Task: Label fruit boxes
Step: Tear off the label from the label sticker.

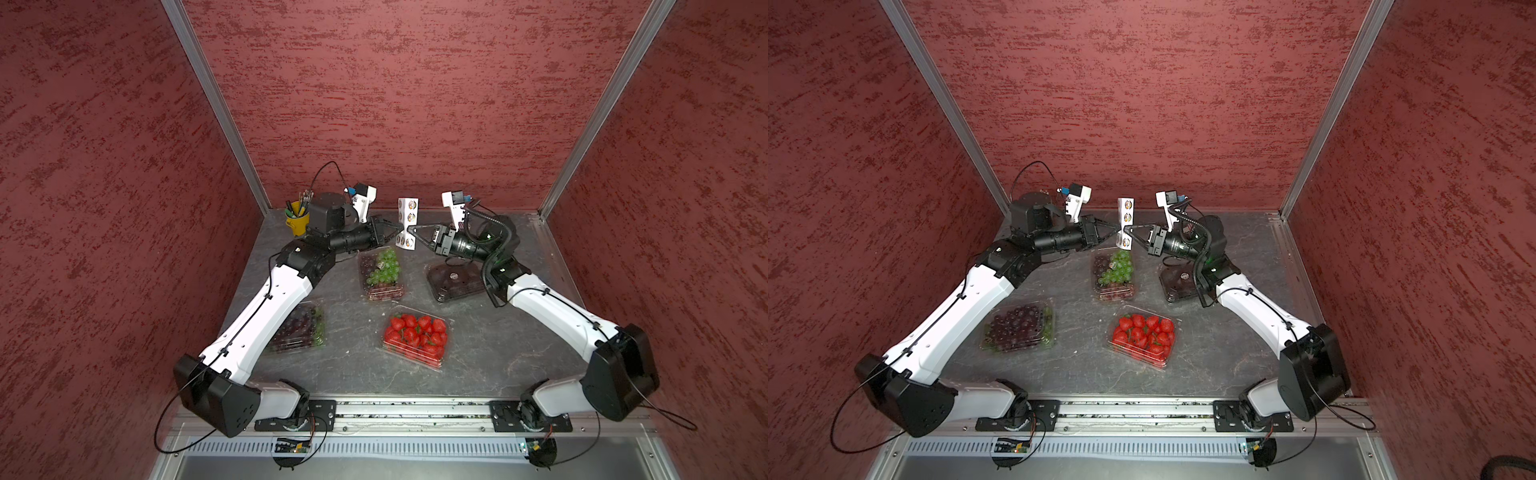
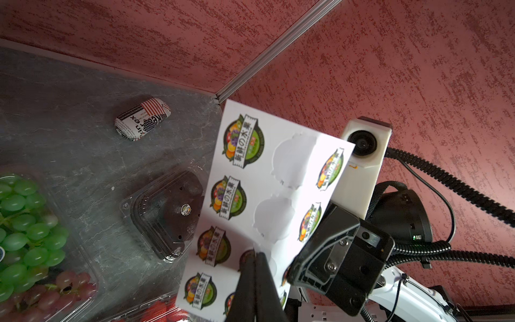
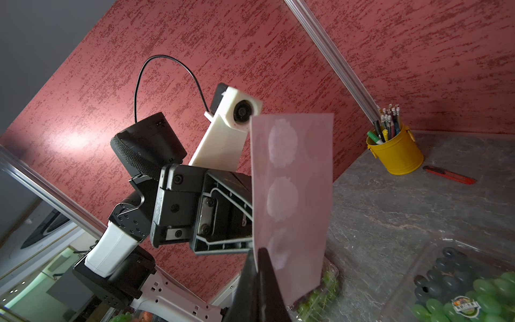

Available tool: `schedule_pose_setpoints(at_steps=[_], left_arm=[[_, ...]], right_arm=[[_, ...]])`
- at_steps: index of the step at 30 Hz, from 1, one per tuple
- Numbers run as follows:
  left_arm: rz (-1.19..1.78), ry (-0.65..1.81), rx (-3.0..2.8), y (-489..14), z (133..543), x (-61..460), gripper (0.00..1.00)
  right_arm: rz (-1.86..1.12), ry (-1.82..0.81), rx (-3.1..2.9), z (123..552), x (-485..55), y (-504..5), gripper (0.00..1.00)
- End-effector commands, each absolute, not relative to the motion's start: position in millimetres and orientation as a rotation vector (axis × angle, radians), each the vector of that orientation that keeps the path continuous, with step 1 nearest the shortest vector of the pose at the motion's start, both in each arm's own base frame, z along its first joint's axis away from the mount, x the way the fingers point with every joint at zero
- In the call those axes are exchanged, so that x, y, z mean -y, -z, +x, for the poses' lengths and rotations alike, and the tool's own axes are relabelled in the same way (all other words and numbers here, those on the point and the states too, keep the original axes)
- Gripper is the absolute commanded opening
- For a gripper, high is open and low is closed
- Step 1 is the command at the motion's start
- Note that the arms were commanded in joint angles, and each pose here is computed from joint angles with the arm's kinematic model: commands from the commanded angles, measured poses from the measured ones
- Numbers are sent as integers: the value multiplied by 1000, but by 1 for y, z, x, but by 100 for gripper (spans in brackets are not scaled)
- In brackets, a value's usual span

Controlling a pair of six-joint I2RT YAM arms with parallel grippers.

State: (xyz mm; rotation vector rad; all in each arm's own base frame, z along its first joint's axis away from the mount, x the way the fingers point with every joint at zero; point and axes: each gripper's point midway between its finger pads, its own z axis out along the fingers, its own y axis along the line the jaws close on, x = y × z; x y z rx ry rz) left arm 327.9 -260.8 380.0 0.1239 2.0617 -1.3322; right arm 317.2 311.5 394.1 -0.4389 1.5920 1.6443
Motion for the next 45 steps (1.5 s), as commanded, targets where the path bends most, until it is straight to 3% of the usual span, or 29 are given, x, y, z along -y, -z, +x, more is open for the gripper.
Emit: schedule_pose_setpoints(at_steps=[1, 45], left_arm=[[139, 1296, -2033, -390, 326, 257, 0], [124, 1270, -2008, -398, 312, 237, 0]], right_arm=[[-450, -1623, -1557, 310, -308, -406, 0], [-321, -1545, -1613, 332, -296, -390, 0]])
